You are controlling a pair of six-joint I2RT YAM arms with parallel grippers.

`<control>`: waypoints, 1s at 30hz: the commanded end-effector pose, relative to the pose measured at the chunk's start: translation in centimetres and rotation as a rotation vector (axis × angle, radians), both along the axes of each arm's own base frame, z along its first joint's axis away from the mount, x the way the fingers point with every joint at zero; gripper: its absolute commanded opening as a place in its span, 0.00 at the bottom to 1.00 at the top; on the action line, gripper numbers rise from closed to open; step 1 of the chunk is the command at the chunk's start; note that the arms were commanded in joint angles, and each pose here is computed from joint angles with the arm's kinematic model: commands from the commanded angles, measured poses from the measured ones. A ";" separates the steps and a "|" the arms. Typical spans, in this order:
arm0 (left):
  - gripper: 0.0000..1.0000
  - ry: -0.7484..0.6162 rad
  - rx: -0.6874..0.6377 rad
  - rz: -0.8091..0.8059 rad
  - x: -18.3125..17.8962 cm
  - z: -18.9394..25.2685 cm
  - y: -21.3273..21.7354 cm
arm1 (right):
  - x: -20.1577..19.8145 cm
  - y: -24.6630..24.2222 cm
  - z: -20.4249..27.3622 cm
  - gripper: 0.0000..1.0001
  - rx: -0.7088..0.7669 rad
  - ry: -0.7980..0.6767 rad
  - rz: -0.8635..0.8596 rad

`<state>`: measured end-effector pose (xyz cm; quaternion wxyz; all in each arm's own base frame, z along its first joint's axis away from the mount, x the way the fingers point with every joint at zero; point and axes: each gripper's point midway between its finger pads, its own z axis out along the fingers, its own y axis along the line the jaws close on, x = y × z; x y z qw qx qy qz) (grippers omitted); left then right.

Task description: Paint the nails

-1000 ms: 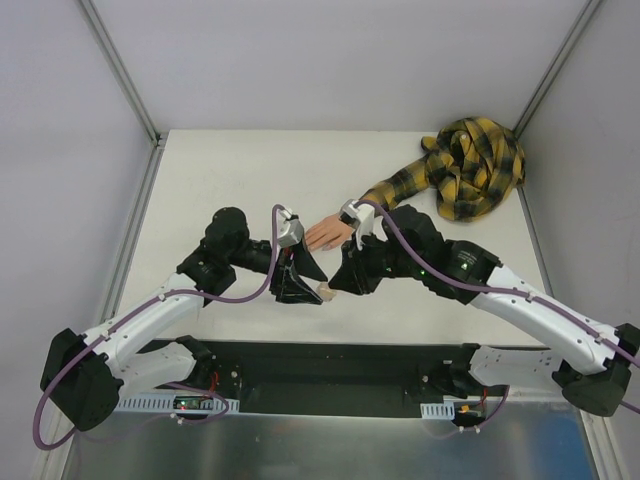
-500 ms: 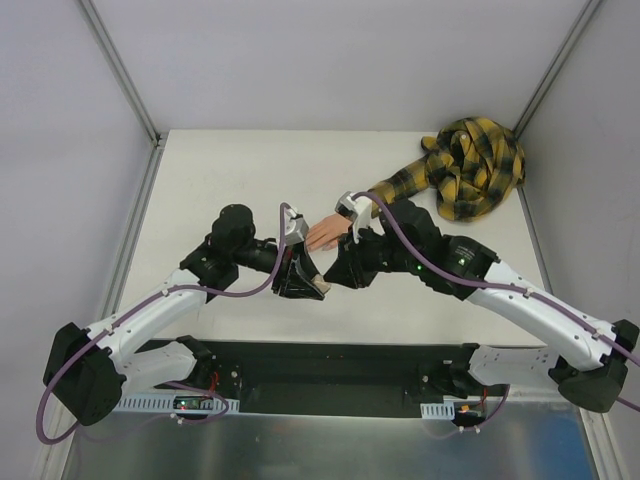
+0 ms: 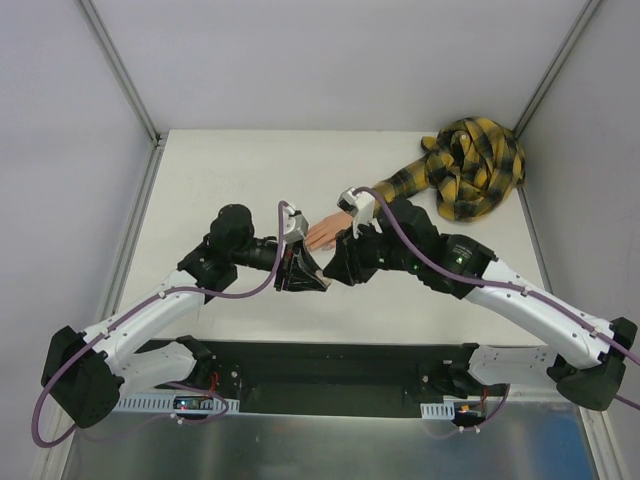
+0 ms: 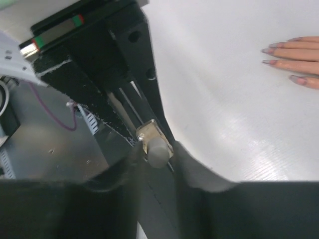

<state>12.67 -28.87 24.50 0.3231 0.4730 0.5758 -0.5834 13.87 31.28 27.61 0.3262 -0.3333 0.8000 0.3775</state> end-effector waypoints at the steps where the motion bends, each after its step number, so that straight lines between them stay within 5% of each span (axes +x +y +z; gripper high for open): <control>1: 0.00 -0.123 0.020 0.269 4.1 1.1 0.2 | 2.6 -0.3 3.4 0.46 0.086 -0.018 -0.224; 3: 0.00 -0.157 0.034 0.347 5.1 1.2 0.8 | 4.3 -1.2 3.1 0.59 0.089 -0.026 -0.383; 8: 0.00 -0.200 0.044 0.509 6.9 1.3 2.2 | 6.6 -1.5 4.2 0.64 0.121 -0.052 -0.595; 30: 0.00 -0.222 0.012 0.532 6.4 2.5 2.7 | 7.6 4.9 4.5 0.42 0.188 -0.036 -0.569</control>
